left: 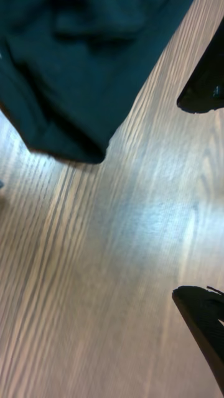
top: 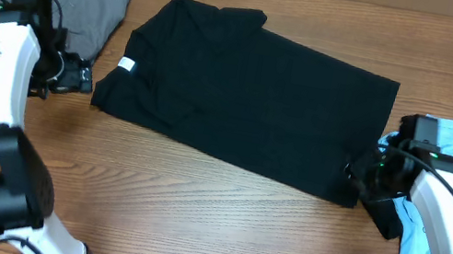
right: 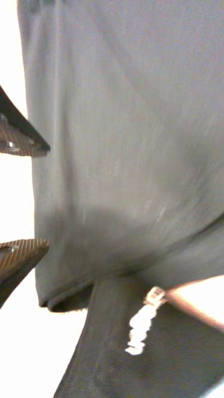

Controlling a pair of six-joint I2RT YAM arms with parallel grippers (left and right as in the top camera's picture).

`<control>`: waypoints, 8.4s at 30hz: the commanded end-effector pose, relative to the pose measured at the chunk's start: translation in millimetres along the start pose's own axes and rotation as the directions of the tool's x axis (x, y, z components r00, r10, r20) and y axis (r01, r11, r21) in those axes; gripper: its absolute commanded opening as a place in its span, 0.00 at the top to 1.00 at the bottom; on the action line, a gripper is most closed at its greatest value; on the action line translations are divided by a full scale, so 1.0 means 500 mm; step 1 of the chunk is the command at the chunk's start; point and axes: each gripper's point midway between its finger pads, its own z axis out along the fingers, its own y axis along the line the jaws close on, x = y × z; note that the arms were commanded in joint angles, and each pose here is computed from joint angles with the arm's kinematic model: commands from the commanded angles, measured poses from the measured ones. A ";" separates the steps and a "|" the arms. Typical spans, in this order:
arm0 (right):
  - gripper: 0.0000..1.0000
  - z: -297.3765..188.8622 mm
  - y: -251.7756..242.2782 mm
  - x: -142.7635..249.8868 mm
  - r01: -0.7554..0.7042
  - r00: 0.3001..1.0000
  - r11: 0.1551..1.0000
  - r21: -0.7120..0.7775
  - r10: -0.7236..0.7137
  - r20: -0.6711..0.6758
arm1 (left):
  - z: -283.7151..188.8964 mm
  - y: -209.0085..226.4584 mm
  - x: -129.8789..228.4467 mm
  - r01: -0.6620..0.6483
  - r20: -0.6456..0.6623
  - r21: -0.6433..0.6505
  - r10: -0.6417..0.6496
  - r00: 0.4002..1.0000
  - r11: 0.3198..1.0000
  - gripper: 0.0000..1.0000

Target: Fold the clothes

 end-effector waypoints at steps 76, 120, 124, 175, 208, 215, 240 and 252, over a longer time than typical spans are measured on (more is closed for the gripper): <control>0.37 0.049 -0.056 0.070 -0.106 0.962 0.981 0.163 0.143 -0.232 | 0.298 -0.091 0.092 0.220 -0.051 0.193 -0.214 0.975 0.956 0.84; 0.50 0.047 -0.125 0.095 -0.105 0.977 0.957 0.270 0.149 -0.150 | 0.202 0.082 0.263 0.296 -0.276 -0.207 -0.346 0.897 0.933 0.85; 0.39 0.072 -0.097 0.083 -0.109 0.981 0.979 0.171 0.134 -0.141 | 0.206 0.069 0.256 0.305 -0.274 -0.167 -0.341 0.899 0.938 0.73; 0.51 -0.116 0.006 0.009 0.070 0.995 0.996 0.048 -0.073 0.063 | -0.045 0.061 0.155 0.262 -0.078 -0.036 -0.264 0.961 0.964 0.47; 0.86 0.027 -0.012 0.133 0.063 0.984 0.987 -0.147 -0.086 -0.155 | 0.051 -0.267 0.306 -0.387 -0.150 0.129 0.404 0.903 0.913 0.53; 0.86 0.076 -0.046 0.161 0.012 0.986 0.990 -0.138 -0.035 -0.166 | 0.100 -0.272 0.321 -0.466 -0.195 0.047 0.466 0.863 0.883 0.57; 0.86 0.107 -0.086 0.161 -0.078 0.990 0.995 -0.062 0.070 -0.126 | 0.171 -0.255 0.379 -0.519 -0.376 -0.111 0.448 0.811 0.848 0.43; 0.90 0.108 -0.089 0.159 -0.081 0.990 0.995 -0.053 0.074 -0.120 | 0.196 -0.245 0.378 -0.519 -0.353 -0.135 0.448 0.821 0.844 0.79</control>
